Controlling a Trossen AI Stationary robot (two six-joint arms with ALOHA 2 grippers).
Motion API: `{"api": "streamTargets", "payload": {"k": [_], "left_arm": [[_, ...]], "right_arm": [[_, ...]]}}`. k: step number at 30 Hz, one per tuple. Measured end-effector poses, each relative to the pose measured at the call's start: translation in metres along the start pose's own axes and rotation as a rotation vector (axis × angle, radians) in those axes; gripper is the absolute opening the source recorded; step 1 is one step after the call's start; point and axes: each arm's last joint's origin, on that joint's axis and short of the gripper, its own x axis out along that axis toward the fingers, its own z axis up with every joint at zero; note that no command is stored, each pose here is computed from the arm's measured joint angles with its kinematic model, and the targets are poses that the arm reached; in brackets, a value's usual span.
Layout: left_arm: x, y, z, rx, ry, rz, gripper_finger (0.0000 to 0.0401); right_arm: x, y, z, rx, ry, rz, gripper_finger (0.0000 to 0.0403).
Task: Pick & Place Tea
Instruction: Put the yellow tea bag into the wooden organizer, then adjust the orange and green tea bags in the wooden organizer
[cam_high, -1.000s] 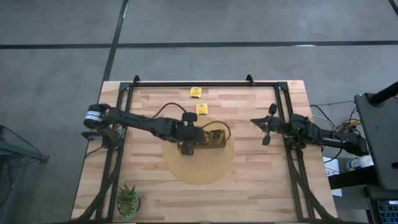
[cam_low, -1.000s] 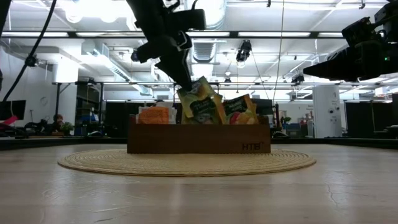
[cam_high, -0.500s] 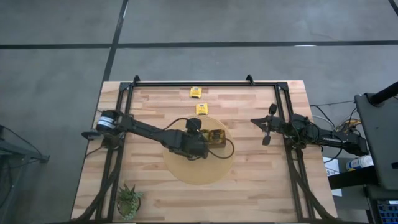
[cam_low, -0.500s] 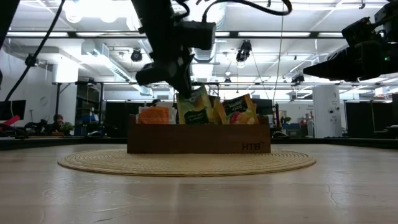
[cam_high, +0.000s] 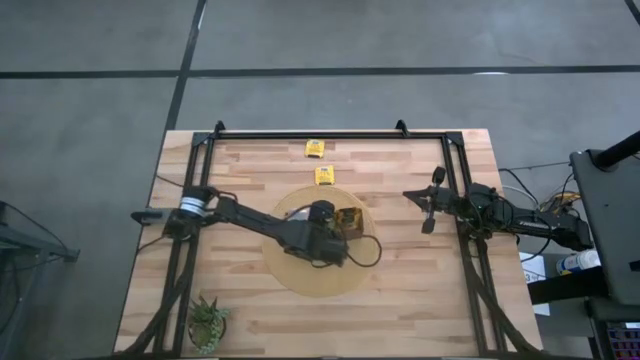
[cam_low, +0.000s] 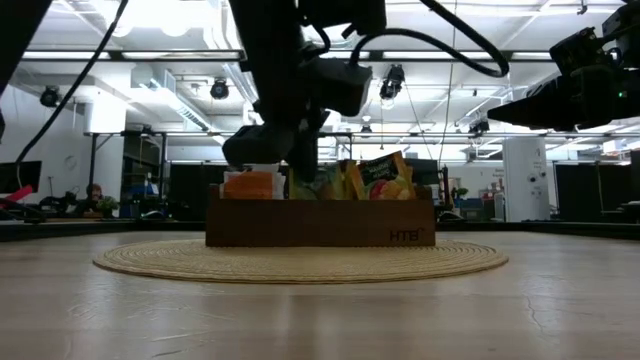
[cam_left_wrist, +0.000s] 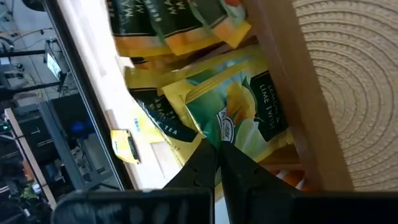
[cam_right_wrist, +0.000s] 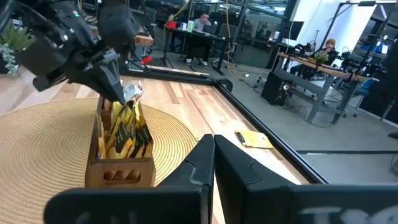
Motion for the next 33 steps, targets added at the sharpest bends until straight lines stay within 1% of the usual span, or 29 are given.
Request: {"api": "streamTargets", "payload": {"k": [5, 9, 11, 14, 17, 22, 25, 28, 30, 33], "left_arm": [[0.003, -0.002, 0.004, 0.005, 0.013, -0.002, 0.0009], [0.002, -0.002, 0.004, 0.038, 0.014, -0.003, 0.001], [0.001, -0.001, 0.004, 0.041, 0.013, -0.003, 0.0017], [0.0, 0.0, 0.005, 0.041, 0.012, -0.004, 0.0045], [-0.003, 0.001, 0.004, 0.053, 0.022, -0.011, 0.0086], [-0.011, 0.006, 0.006, 0.035, 0.019, -0.013, 0.0149], [-0.017, 0.011, 0.008, 0.015, 0.011, 0.002, 0.0173], [-0.024, 0.018, 0.012, -0.029, -0.018, 0.008, 0.0182], [-0.028, 0.021, 0.015, -0.054, -0.047, -0.036, 0.0183], [-0.032, 0.02, 0.02, -0.063, -0.111, -0.192, 0.0183]], "right_arm": [[0.0, 0.0, 0.0, 0.0, 0.0, 0.0, 0.0009], [0.0, 0.0, 0.0, 0.0, 0.0, 0.0, 0.0009], [0.0, 0.0, 0.0, 0.0, 0.0, 0.0, 0.0009], [0.0, 0.0, 0.0, 0.0, 0.0, 0.0, 0.0009], [0.0, 0.0, 0.0, 0.0, 0.0, 0.0, 0.0009], [0.0, 0.0, 0.0, 0.0, 0.0, 0.0, 0.0009], [0.0, 0.0, 0.0, 0.0, 0.0, 0.0, 0.0009], [0.0, 0.0, 0.0, 0.0, 0.0, 0.0, 0.0009], [0.0, 0.0, 0.0, 0.0, 0.0, 0.0, 0.0009], [0.0, 0.0, 0.0, 0.0, 0.0, 0.0, 0.0009]]}}
